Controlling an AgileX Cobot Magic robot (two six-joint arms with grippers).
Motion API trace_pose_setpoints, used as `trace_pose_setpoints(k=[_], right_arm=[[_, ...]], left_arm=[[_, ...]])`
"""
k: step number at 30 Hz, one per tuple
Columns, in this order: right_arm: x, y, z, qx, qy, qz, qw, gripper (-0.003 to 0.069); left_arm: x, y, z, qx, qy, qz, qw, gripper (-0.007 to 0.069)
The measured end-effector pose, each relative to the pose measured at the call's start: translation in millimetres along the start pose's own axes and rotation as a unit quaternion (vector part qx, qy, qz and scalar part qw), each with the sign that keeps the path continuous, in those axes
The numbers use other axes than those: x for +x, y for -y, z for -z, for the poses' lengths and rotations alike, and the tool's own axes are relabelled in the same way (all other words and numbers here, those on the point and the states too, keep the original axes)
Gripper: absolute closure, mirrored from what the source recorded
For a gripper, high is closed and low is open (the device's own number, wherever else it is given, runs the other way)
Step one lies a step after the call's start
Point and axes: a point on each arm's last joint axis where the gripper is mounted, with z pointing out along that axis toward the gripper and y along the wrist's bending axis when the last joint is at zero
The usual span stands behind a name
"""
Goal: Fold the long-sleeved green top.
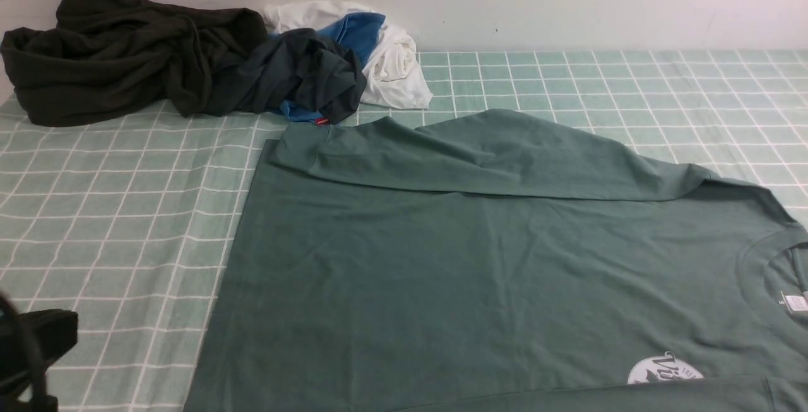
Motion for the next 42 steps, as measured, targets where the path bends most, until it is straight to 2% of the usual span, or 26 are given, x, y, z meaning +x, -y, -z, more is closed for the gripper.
trace_pose_setpoints(k=[3,4,5,9,12,14,16,17,18,19,20,25,29,33,37,39,40,41,42], right_arm=[[-27.9,-9.7,-14.1,-0.016,-0.109,0.101,0.989,0.0673],[-32.0,-10.5,-16.7,-0.017,-0.118,0.107,0.987,0.0673],[-38.1,-13.7,-24.7,-0.033,-0.182,0.127,0.974,0.0673],[-41.8,-25.3,-43.0,-0.087,-0.319,0.14,0.933,0.0673],[-30.3,-34.5,-49.8,-0.124,-0.42,0.146,0.887,0.0673],[-22.0,-37.7,-54.5,-0.132,-0.463,0.162,0.861,0.0673],[-16.4,-39.0,-59.0,-0.131,-0.484,0.181,0.846,0.0673],[-14.7,-39.3,-60.1,-0.129,-0.49,0.19,0.841,0.0673],[-14.5,-39.3,-60.1,-0.129,-0.49,0.193,0.84,0.0673],[-13.2,-38.6,-60.8,-0.123,-0.495,0.204,0.835,0.0673],[-13.1,-38.1,-60.8,-0.119,-0.496,0.207,0.835,0.0673],[-13.1,-36.1,-62.1,-0.107,-0.496,0.212,0.835,0.0673],[-14.6,-36.3,-64.8,-0.105,-0.482,0.213,0.843,0.0673],[-16.4,-36.9,-67.7,-0.104,-0.466,0.214,0.853,0.0673],[-17.4,-37.2,-69.2,-0.103,-0.457,0.214,0.857,0.0673],[-17.4,-37.2,-69.3,-0.103,-0.457,0.214,0.857,0.0673],[-17.5,-37.2,-69.3,-0.103,-0.456,0.214,0.858,0.0673],[-17.5,-37.2,-69.3,-0.103,-0.456,0.214,0.858,0.0673],[-17.6,-37.2,-69.5,-0.103,-0.455,0.214,0.858,0.0673]], left_arm=[[-24.7,-12.6,-6.2,-0.029,-0.088,-0.053,0.994,0.0628],[-27.5,-12.1,-5.4,-0.027,-0.092,-0.058,0.994,0.0628],[-35.2,-13.5,-11.0,-0.027,-0.125,-0.081,0.989,0.0625],[-37.4,-5.2,-38.0,0.003,-0.222,-0.131,0.966,0.0585],[-30.5,9.3,-60.8,0.039,-0.286,-0.169,0.942,0.0508],[-24.3,17.4,-76.1,0.056,-0.319,-0.187,0.928,0.0447],[-15.8,25.6,-90.8,0.072,-0.349,-0.203,0.912,0.037],[-10.9,29.6,-99.4,0.079,-0.364,-0.209,0.904,0.0332],[-9.9,30.5,-101.1,0.081,-0.367,-0.21,0.903,0.0325],[-1.6,38.0,-117.0,0.094,-0.387,-0.216,0.892,0.0264],[1.8,41.4,-123.9,0.099,-0.394,-0.219,0.887,0.0242],[16.9,57.2,-163.2,0.114,-0.412,-0.234,0.873,0.0186],[28.6,61.5,-190.6,0.113,-0.426,-0.236,0.866,0.0184],[45.7,60.6,-213.3,0.108,-0.468,-0.236,0.845,0.0186],[54.4,59.8,-222.5,0.106,-0.49,-0.234,0.833,0.0232],[53.9,60.0,-222.9,0.105,-0.49,-0.233,0.834,0.0314],[53.4,60.4,-222.0,0.106,-0.49,-0.23,0.834,0.0388],[53.2,60.5,-221.7,0.106,-0.489,-0.229,0.835,0.0399],[51.2,61.1,-219.3,0.108,-0.485,-0.227,0.837,0.0496]])
